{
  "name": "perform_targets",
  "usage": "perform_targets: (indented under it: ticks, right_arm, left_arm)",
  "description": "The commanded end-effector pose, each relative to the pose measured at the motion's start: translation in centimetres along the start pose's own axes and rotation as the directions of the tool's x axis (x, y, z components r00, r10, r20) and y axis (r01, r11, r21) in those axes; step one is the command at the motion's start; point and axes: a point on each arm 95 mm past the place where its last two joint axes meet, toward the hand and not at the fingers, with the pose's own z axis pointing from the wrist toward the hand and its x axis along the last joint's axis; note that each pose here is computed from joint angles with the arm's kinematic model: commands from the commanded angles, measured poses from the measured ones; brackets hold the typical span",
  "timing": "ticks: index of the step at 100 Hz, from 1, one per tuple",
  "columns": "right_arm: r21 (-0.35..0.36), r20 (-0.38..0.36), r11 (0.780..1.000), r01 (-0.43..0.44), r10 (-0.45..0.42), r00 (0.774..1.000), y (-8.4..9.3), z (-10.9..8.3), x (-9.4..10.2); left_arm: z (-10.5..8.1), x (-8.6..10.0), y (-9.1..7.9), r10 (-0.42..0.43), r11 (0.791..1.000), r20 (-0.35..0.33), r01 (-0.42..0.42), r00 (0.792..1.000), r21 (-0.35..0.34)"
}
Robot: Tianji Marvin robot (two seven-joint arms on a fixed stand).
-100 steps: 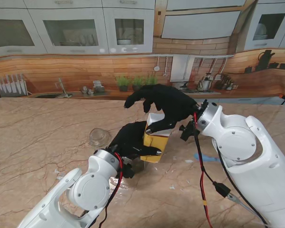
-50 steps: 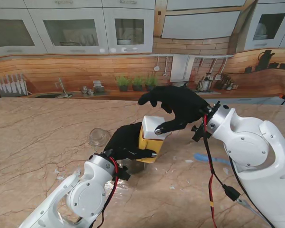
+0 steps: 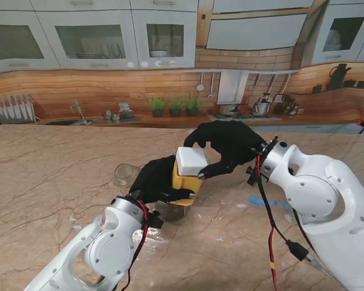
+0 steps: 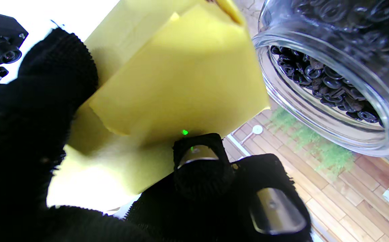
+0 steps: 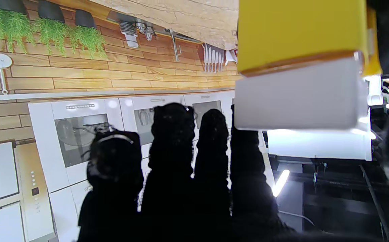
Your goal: Portion coffee beans from the glass jar into the coffee jar
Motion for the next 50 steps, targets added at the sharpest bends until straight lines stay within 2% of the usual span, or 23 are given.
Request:
perform_targets:
  ticks: [1, 26, 50]
  right_arm:
    - [0.001, -0.012, 1.000, 0.007, -0.007, 1.000, -0.1, 0.2, 0.1]
    - [0.002, -0.029, 0.999, 0.038, -0.038, 0.999, 0.2, 0.4, -0.1]
    - [0.120, -0.066, 0.987, 0.104, -0.097, 0.993, 1.6, 0.1, -0.3]
  left_arm:
    - [-0.3, 0.4, 0.0, -0.020, 1.000, -0.001, 0.020, 1.000, 0.003]
    - [-0.3, 0.5, 0.0, -0.024, 1.000, -0.007, 0.024, 1.000, -0.009]
    - [-0.4, 0.5, 0.2, -0.028, 0.999, -0.003, 0.028, 1.000, -0.022]
